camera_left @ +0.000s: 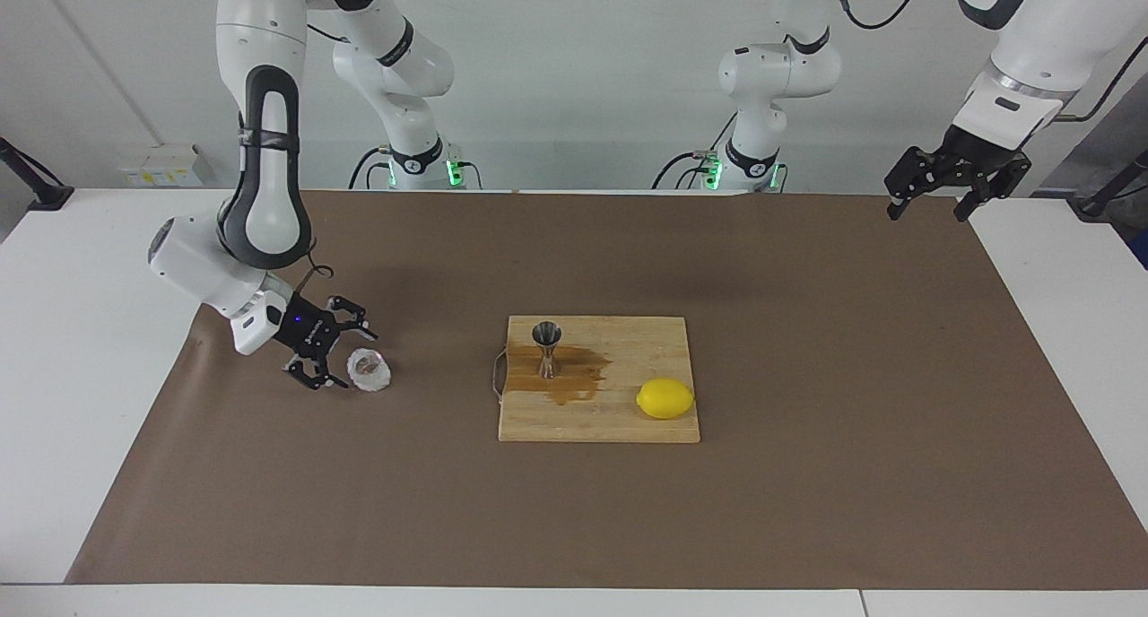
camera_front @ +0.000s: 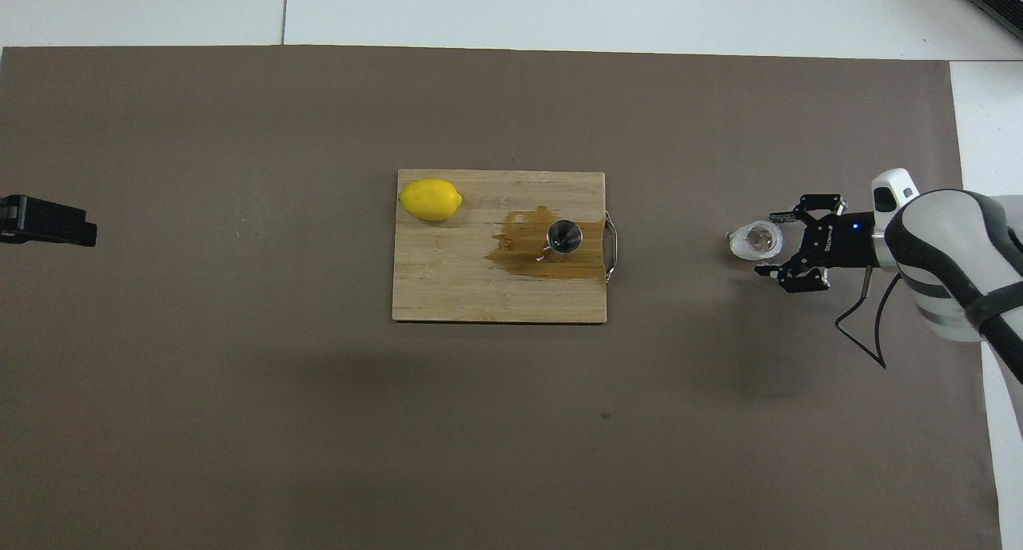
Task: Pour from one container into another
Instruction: 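Reach the right gripper to the small white cup and grasp it, then lift the white cup with the right gripper over the metal cup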
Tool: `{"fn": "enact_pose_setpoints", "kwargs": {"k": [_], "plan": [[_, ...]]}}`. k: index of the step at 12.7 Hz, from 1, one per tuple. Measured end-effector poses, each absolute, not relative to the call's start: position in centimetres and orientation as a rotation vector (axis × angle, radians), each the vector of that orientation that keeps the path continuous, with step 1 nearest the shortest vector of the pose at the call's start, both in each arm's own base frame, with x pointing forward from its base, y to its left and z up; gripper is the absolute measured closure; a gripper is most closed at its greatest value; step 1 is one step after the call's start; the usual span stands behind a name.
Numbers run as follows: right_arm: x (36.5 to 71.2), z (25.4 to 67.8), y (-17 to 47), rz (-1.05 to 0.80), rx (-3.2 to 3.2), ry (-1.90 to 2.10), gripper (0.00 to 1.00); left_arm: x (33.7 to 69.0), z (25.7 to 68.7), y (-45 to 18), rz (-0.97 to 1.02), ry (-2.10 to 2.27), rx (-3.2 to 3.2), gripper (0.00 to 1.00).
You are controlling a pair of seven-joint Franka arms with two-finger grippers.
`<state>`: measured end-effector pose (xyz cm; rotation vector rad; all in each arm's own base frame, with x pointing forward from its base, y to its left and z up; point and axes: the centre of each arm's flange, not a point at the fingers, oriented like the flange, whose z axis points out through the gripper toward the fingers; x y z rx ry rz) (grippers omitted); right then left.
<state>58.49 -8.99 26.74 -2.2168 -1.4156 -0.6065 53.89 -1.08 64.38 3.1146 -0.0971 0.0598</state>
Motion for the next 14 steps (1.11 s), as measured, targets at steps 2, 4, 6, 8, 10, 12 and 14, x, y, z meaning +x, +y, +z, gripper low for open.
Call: {"fn": "enact_pose_setpoints", "kwargs": {"k": [2, 4, 6, 8, 10, 12, 14], "plan": [[58.7, 25.9, -8.8, -0.622, -2.204, -1.43, 0.0, 54.0, 64.0, -1.2, 0.043, -0.082, 3.115, 0.0], [58.7, 25.8, -8.4, -0.629, -2.19, -1.447, 0.0, 54.1, 63.7, -1.2, 0.031, -0.079, 3.115, 0.0], [58.7, 25.8, -8.3, -0.635, -2.183, -1.455, 0.0, 54.1, 63.5, -1.2, 0.018, -0.079, 3.115, 0.0], [58.8, 25.8, -8.0, -0.636, -2.179, -1.458, 0.1, 54.0, 63.2, -1.3, 0.002, -0.079, 3.115, 0.0], [58.8, 25.8, -7.7, -0.634, -2.174, -1.462, 0.38, 54.0, 63.2, -1.2, -0.002, -0.078, 3.115, 0.0], [58.9, 25.8, -7.6, -0.635, -2.173, -1.463, 0.49, 54.0, 63.1, -1.1, -0.003, -0.076, 3.115, 0.0], [59.0, 26.0, -7.2, -0.638, -2.166, -1.472, 0.49, 54.0, 63.1, -1.1, -0.003, -0.076, 3.115, 0.0]]}}
